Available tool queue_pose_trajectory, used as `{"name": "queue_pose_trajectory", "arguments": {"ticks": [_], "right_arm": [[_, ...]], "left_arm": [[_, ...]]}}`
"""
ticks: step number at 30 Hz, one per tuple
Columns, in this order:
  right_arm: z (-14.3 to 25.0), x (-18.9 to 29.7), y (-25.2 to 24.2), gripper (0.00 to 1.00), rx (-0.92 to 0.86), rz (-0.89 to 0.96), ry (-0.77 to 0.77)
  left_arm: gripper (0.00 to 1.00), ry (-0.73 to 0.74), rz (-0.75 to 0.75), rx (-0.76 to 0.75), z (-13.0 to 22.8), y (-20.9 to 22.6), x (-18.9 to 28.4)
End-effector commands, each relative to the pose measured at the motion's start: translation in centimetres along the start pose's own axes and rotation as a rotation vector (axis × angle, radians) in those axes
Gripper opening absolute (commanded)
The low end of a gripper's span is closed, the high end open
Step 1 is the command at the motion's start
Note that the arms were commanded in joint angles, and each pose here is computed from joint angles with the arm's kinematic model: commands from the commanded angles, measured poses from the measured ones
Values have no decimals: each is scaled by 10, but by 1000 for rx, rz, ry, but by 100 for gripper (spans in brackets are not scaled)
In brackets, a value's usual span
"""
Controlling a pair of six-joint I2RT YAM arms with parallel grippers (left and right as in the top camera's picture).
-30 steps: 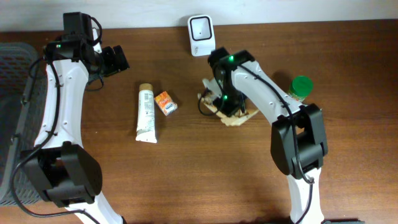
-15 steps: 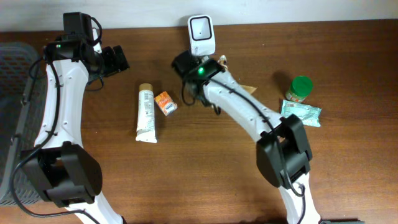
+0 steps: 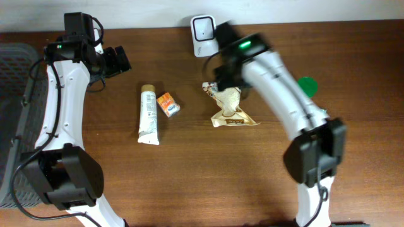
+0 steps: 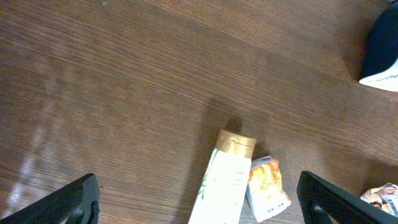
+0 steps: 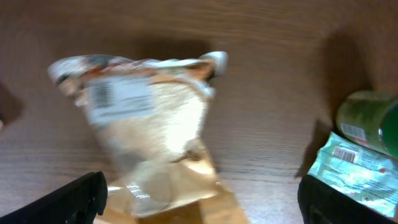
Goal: Scan the item barcode
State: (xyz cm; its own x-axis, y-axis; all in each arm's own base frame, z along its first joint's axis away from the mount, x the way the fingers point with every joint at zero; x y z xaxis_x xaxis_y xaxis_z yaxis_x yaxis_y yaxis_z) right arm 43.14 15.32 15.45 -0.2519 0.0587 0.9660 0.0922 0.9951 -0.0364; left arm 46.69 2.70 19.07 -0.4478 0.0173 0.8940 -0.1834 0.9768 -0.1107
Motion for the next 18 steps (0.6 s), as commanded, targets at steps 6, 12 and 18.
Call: {"name": "queue_pose_trajectory", "arguments": {"ticks": [6,12,18], "right_arm": [[40,-86,-36,78,-115,-497,336],[70,-125,-24,73,-193,-552,377],[78,-133,-18,69,-200,-552,377]], "left_arm": [[99,-28,-3,-3,-5,1,11],[99,-20,370,33,-9,-69,17],[67,34,642,-283,25,-191,-16]]}}
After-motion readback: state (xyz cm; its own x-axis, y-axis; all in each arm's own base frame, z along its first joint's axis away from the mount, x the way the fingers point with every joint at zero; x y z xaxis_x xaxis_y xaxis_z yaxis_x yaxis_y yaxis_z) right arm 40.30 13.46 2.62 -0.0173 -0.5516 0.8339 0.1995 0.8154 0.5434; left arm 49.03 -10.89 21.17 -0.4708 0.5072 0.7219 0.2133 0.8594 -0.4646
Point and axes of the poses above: each gripper's point midway between its finger pads, its own x axis back along the fingers, its own y axis along the line the jaws close on, z = x × y, the point moved 1 cm from there along x, back along the fingers, and after that the axes turned 8 degrees about -x, right-handed, at the moved point
